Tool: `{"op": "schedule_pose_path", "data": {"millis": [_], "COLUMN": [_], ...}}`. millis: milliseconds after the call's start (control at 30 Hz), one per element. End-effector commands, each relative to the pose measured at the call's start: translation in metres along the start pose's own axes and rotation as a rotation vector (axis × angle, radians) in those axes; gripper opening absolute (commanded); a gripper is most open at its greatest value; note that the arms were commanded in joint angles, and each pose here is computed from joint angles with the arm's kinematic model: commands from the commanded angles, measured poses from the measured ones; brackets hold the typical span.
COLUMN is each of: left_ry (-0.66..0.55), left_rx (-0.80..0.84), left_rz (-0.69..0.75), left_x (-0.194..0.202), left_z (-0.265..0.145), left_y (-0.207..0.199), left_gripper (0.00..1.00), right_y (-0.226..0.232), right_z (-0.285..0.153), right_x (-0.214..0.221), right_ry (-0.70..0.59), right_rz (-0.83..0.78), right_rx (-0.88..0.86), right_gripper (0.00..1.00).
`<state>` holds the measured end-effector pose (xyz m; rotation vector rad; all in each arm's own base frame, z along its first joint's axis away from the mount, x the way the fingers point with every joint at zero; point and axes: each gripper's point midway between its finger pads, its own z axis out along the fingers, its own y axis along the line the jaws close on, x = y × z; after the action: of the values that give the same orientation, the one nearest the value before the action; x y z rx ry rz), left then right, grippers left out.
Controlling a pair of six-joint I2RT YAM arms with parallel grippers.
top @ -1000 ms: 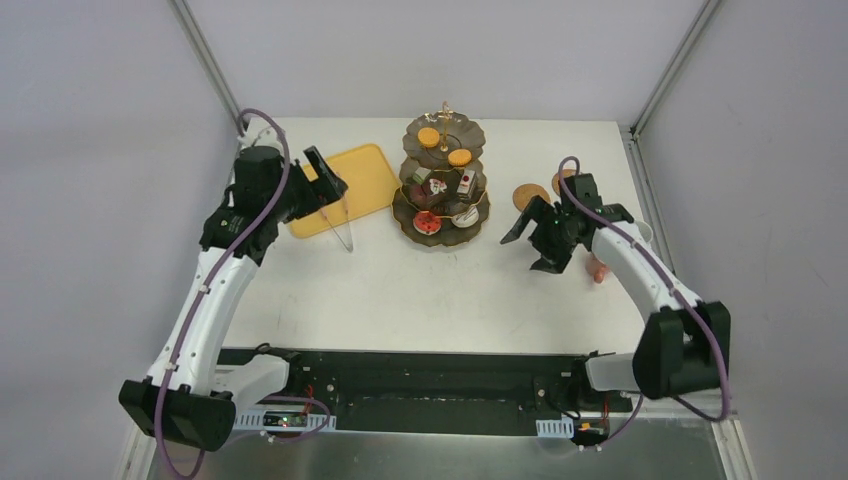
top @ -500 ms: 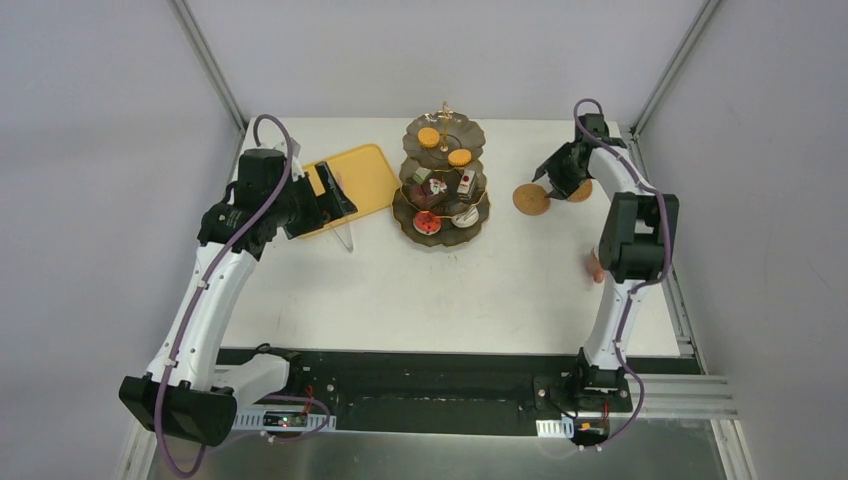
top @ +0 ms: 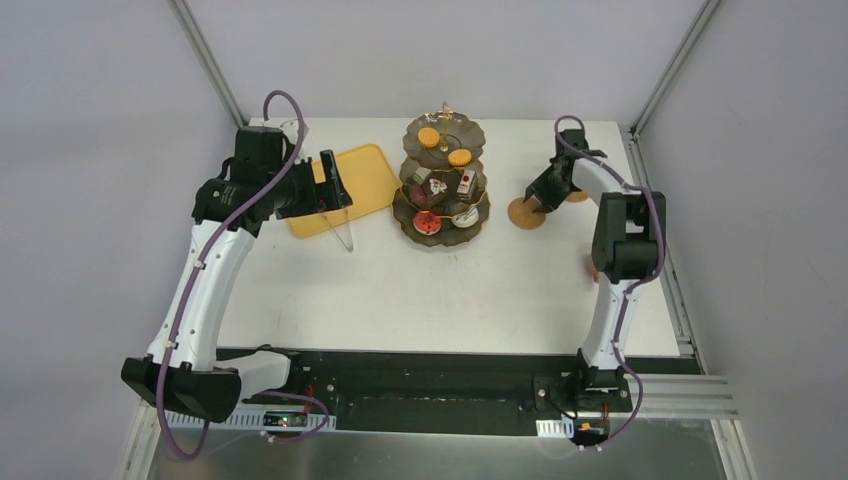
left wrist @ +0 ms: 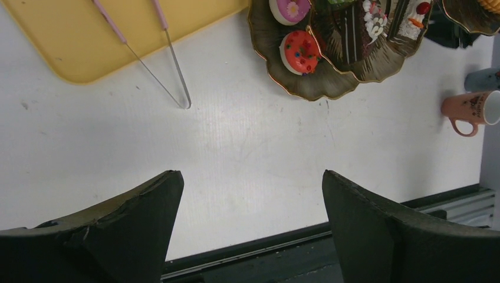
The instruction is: Serve the afternoon tea
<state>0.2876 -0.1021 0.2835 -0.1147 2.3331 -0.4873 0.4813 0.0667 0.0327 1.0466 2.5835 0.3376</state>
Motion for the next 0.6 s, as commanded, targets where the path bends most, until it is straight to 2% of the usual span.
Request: {"op": "schedule_pose_path", "data": {"millis": [0, 100, 233, 367, 500, 567], "left_ry": [-0.047, -0.043, -0.030, -0.004, 0.012, 0.017], "left_rx": [-0.047, -0.053, -0.060, -0.066, -0.078, -0.093], "left_rz": [0.119, 0.165, 0.152, 0.125, 0.087, 0.068], "left_x": [-0.015, -0.015, -0.013, -0.007, -0.001, 0.001], "left_z": [-0.008, -0.005, 0.000, 0.003, -0.002, -0.004], "left_y": [0.000, -0.006, -0.005, -0.004, -0.003, 0.000], "left_gripper": [0.92, 0.92, 0.92, 0.92, 0.92, 0.92], "right_y": [-0.067, -0.090, -0.094, -0.069, -0.031, -0.012], "right_z": [-0.024, -0.048, -0.070, -0.066, -0.060, -0.059], "right_x": [0.108, 0.162, 0.219, 0.263, 0.284, 0.308], "right_ry": [0.170, 0.216, 0.200, 0.184, 0.081, 0.075], "right_rz": [-0.060, -0.109, -0.243, -0.362, -0.501, -0.558], "right_rx": [0.213, 0.232, 0.172, 0.025, -0.101, -0.182], "right_gripper": [0.41, 0.41, 0.42, 0.42, 0.42, 0.42]}}
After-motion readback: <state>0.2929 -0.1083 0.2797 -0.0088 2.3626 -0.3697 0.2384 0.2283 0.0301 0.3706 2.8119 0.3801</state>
